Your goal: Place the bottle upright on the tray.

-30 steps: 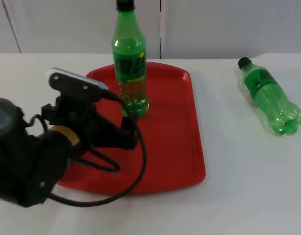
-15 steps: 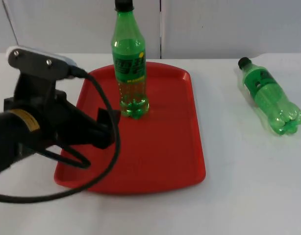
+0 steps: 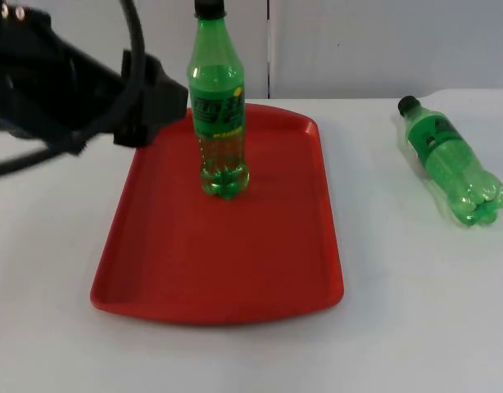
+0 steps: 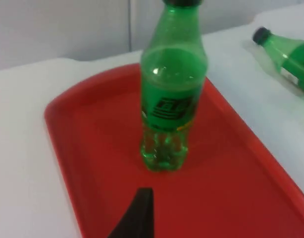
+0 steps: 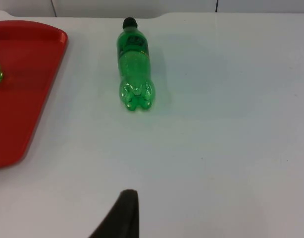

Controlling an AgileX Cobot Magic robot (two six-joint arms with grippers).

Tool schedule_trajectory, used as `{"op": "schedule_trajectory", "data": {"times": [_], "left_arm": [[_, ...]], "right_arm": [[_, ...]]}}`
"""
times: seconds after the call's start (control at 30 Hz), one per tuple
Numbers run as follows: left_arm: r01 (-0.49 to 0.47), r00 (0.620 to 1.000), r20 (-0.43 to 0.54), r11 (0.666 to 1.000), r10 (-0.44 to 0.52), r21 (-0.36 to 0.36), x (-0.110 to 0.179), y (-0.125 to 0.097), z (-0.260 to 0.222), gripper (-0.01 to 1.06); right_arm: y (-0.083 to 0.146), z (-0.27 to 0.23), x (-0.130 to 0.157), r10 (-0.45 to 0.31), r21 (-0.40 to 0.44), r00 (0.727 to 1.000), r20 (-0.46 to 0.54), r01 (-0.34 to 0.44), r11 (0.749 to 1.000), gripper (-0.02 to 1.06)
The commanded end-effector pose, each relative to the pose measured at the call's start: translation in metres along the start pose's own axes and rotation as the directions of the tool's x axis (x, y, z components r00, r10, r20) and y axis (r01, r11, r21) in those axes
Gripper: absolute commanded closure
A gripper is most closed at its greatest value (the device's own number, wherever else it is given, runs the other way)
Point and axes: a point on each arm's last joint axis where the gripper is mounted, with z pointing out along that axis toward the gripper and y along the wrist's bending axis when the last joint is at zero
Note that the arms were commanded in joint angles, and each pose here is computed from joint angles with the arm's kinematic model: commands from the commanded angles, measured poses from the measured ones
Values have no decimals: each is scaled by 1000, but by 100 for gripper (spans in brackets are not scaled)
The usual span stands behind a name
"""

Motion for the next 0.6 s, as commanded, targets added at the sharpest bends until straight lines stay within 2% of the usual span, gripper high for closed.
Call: {"op": "schedule_trajectory", "data": {"times": [0.0,0.3,0.57], "left_arm": [[5,998,-70,1000,-3,23,-8,-4,-8,12],[-91,966,-237,995,99,45,-23,-7,-18,12],[-128,964,-230,991,134,41,-25,-6,-19,12]], "right_arm": [[0,0,0,6,5,1000,7,-6,1000,-1],[0,0,0,6,5,1000,7,-6,1000,-1],[0,0,0,6,5,1000,7,-6,1000,-1]]}}
